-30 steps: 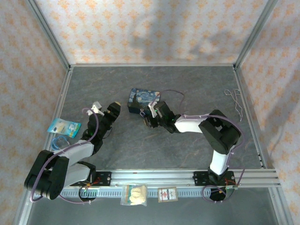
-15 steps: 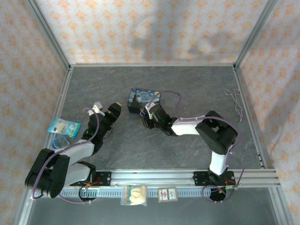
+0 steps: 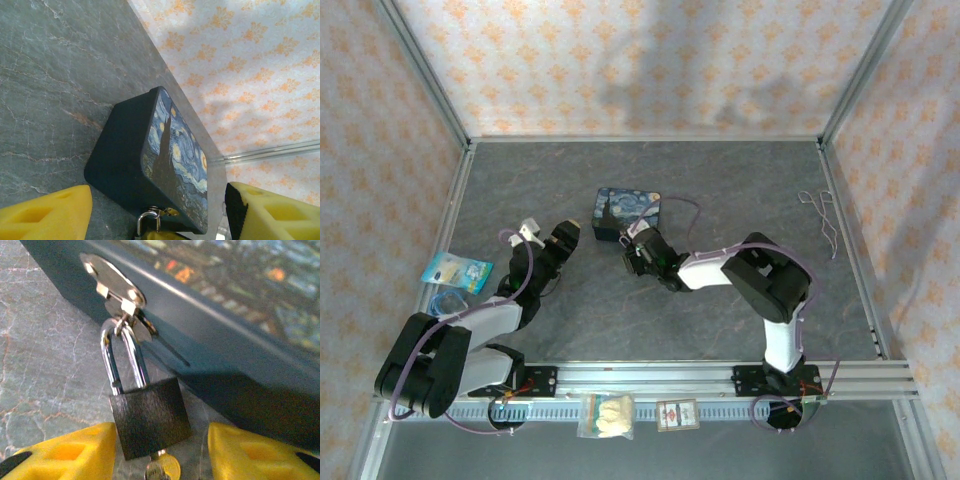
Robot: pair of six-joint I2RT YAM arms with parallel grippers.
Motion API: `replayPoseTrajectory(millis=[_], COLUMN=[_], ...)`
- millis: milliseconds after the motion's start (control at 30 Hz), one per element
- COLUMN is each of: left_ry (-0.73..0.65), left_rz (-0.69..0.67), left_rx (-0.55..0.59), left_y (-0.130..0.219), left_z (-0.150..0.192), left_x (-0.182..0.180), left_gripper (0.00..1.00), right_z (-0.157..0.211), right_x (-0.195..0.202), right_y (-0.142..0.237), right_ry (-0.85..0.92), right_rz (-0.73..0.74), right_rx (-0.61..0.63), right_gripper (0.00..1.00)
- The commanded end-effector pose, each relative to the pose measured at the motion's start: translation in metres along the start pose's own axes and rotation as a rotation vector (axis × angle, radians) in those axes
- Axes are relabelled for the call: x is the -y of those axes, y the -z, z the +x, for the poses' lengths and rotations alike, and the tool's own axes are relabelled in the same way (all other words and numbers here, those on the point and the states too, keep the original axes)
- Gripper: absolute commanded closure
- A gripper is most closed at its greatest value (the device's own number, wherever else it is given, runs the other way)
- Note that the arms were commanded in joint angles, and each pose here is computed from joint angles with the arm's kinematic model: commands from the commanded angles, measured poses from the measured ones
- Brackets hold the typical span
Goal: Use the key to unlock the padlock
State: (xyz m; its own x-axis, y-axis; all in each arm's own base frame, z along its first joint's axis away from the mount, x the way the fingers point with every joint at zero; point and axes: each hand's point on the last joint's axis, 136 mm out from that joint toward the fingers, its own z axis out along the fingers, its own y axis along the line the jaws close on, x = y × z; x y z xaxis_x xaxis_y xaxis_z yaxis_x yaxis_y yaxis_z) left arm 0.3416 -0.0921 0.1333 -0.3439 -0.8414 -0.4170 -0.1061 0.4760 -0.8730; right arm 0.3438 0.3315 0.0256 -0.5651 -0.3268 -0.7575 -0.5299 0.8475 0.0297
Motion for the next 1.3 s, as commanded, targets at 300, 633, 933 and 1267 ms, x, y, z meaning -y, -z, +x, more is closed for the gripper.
replayPoseTrajectory(millis=[300,633,933,1267], left_ry=[-0.001,-0.089,-0.064,-0.035], left_rz=[0.038,0.093,0.223,0.2], left_rx=[0.031,0.028,-0.055,-0.083], left_y=[0.002,-0.036,-0.057,-0.036], left_z=[-0.01,-0.024,-0.013,0.001], left_x=[0.007,0.032,0.052,0.034], left_gripper=[0.31,0.31,0.38,0.41], right_z=[-0.009,-0.014,-0.017,-0.028], right_x=[-0.017,-0.017,-0.017,-0.02], right_y=[0.002,-0.002,-0.015,-0.033], right_ry=[0.08,0.049,0.11,0.074], right_rz=[-0.133,-0.265,-0.32,-0.348], right_rx=[-0.018,-0.07,-0.12,-0.138], right_gripper=[0.81,1.0,1.0,1.0])
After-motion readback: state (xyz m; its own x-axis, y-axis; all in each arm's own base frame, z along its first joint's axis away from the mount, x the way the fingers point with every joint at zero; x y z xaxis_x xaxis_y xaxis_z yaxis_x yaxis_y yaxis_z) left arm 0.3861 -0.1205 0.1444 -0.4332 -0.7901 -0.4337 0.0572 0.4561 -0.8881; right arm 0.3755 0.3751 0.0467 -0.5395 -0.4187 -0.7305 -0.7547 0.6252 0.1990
